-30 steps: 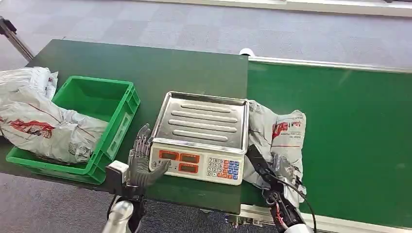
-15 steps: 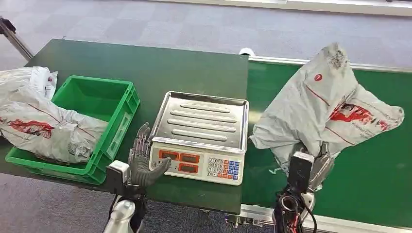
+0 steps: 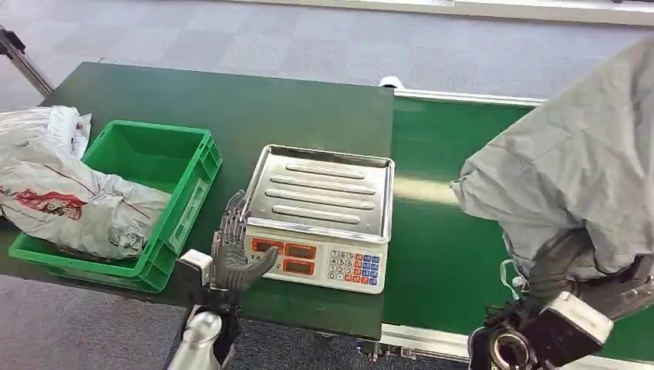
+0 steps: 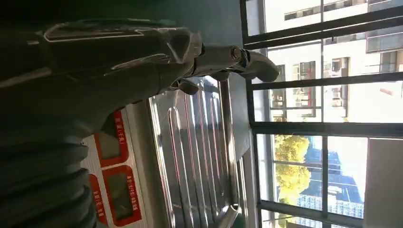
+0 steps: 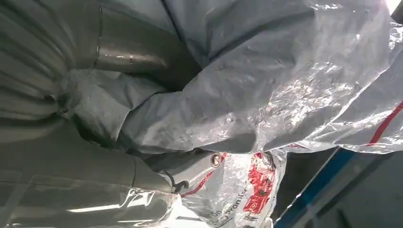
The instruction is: Moved the parcel from conveyor to table for the left to box.
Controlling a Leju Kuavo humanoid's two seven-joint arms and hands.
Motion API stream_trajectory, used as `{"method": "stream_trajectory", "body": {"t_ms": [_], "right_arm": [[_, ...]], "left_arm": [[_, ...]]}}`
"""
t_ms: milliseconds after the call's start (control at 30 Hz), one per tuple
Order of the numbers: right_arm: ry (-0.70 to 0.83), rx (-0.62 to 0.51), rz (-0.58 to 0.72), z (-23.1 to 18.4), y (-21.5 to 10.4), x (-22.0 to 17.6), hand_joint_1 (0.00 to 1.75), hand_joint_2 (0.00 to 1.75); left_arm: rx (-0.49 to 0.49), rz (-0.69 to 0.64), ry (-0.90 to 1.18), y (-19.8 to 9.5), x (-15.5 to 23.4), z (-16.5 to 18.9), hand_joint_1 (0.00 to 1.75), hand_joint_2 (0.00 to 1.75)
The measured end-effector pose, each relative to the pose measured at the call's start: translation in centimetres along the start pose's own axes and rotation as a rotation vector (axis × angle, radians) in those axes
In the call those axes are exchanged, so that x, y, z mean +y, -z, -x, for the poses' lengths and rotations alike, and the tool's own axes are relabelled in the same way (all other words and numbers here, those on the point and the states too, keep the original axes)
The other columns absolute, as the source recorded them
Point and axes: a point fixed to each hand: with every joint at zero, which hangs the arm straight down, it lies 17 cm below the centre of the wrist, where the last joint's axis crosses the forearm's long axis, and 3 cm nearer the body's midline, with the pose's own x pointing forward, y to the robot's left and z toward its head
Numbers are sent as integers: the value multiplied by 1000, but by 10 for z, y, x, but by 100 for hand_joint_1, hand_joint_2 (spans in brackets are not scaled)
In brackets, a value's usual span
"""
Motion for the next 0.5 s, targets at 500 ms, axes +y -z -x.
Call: {"method": "stream_trajectory", "body": {"t_ms": [500], "right_arm": [[-39,-70,-502,5,-62,174,175,175]], "left_arm": [[-34,-51,14,5,13,-11,0,175]]}}
